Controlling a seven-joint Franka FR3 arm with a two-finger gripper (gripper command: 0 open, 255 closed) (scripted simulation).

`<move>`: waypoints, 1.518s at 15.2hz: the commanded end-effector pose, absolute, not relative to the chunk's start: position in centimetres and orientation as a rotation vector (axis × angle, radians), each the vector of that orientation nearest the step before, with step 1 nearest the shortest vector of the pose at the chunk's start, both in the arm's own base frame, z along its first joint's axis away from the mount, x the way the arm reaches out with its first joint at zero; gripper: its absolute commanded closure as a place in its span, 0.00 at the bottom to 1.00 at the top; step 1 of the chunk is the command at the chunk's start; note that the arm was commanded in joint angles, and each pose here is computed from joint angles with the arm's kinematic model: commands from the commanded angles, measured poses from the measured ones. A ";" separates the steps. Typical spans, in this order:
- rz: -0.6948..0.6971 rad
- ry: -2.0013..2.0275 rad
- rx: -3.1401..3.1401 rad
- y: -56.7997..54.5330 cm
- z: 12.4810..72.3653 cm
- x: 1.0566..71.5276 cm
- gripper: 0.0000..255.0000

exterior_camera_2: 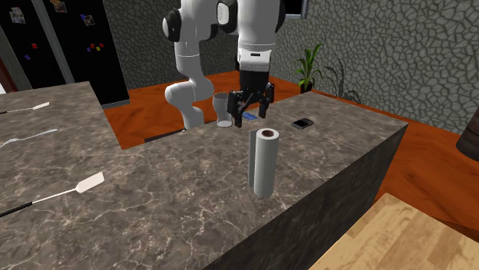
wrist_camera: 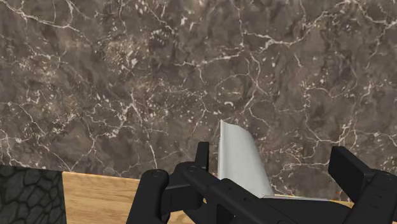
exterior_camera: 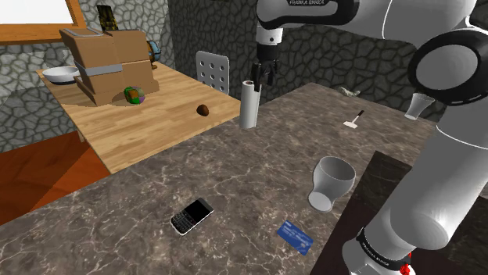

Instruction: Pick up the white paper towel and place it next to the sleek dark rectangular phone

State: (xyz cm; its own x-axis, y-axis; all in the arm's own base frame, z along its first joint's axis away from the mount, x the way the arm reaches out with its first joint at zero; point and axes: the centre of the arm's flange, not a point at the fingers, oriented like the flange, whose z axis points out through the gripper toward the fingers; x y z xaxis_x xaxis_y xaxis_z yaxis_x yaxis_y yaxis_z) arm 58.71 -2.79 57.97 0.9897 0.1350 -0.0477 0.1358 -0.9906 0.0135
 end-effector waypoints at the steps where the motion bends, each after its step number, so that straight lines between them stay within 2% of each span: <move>1: -0.060 0.219 3.117 -2.5 58.3 61.5 0.00; 6: -0.028 0.233 3.118 -2.2 58.8 67.7 0.00; 14: -0.027 0.233 3.118 -2.3 54.8 67.8 0.00; 22: -0.027 0.233 3.118 -2.3 54.8 67.8 0.00; 23: -0.027 0.233 3.118 -2.3 54.8 67.8 1.00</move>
State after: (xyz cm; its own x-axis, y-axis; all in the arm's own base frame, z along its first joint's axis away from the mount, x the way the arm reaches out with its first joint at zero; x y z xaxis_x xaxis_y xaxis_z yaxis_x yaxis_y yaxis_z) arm 67.75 -2.29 54.83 0.9887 0.1487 -0.0183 0.1490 -0.9888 0.0131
